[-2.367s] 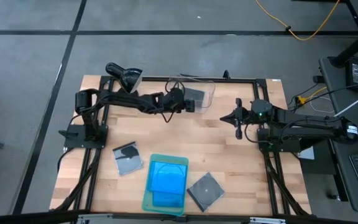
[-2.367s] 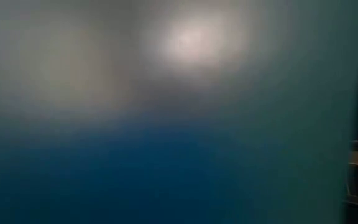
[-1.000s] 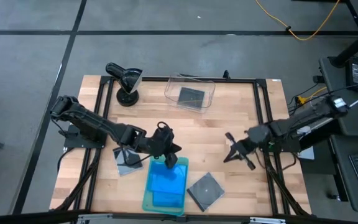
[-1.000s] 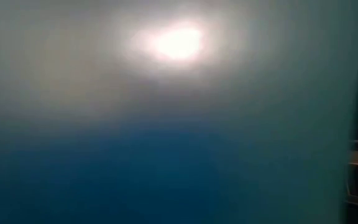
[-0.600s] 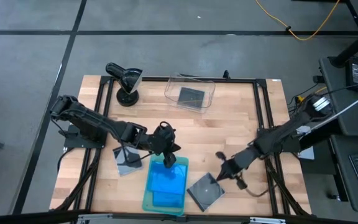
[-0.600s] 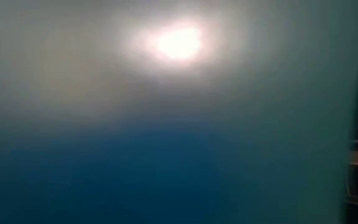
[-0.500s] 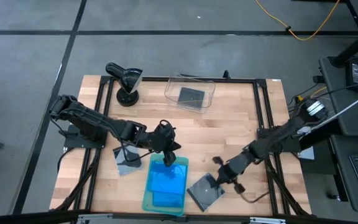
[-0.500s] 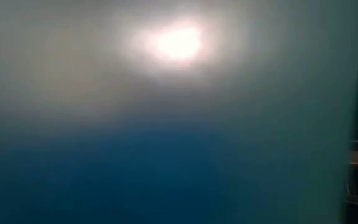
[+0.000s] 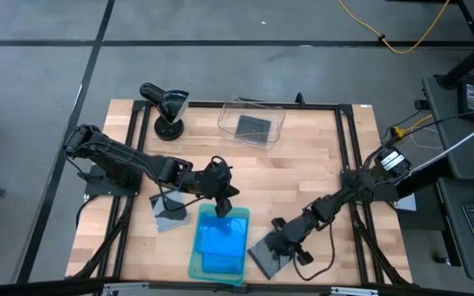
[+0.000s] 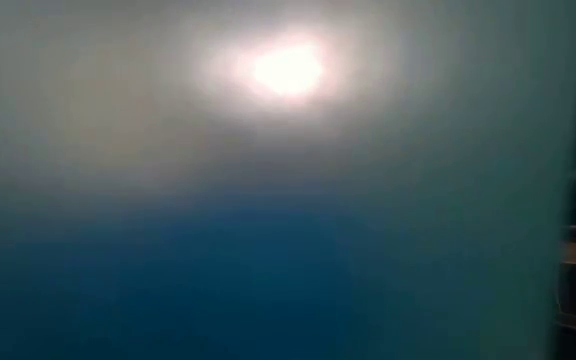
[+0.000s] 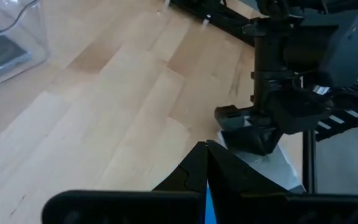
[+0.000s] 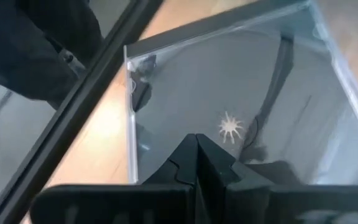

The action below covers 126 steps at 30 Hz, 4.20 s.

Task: Pick & place jewel cases by type
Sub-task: Put the right black cd case into the transparent bin

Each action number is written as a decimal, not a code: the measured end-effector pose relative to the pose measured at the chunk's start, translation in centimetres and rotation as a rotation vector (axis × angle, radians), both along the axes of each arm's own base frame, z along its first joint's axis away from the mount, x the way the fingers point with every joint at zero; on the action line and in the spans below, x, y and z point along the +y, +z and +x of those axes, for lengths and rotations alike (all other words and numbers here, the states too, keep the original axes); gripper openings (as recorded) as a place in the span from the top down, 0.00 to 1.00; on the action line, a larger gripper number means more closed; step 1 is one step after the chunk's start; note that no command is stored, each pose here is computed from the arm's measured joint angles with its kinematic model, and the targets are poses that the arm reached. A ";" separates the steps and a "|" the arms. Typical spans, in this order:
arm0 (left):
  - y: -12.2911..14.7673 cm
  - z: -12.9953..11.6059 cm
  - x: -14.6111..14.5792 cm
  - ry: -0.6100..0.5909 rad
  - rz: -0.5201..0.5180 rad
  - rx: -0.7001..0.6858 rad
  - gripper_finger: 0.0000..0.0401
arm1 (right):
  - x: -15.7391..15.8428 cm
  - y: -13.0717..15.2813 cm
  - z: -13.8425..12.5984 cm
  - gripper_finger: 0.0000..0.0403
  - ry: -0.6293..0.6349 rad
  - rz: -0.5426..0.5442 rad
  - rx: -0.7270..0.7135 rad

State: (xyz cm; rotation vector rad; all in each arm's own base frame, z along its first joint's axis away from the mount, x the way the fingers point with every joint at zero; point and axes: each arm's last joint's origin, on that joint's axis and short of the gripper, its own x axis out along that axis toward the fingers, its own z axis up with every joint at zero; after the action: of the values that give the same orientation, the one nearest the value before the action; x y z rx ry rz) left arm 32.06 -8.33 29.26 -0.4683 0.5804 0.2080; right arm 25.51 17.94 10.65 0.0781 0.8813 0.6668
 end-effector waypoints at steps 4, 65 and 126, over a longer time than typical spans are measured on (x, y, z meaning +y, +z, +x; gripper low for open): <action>0.0 0.0 0.0 -0.001 0.001 -0.001 0.99 | -1.1 -0.3 0.2 0.98 -0.045 -0.001 0.072; 0.2 0.2 0.5 0.103 0.057 -0.040 0.99 | -21.8 5.5 2.2 0.98 -0.801 -0.005 0.073; -0.3 0.6 4.6 0.227 0.057 0.023 0.99 | -16.5 1.0 7.8 0.98 -0.207 -0.100 0.249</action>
State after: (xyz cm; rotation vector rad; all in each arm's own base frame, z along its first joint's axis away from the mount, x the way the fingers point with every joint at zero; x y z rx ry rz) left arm 32.64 -3.72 28.97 -0.4766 0.5424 0.4461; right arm 33.27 1.45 11.63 0.1627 1.1277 0.4241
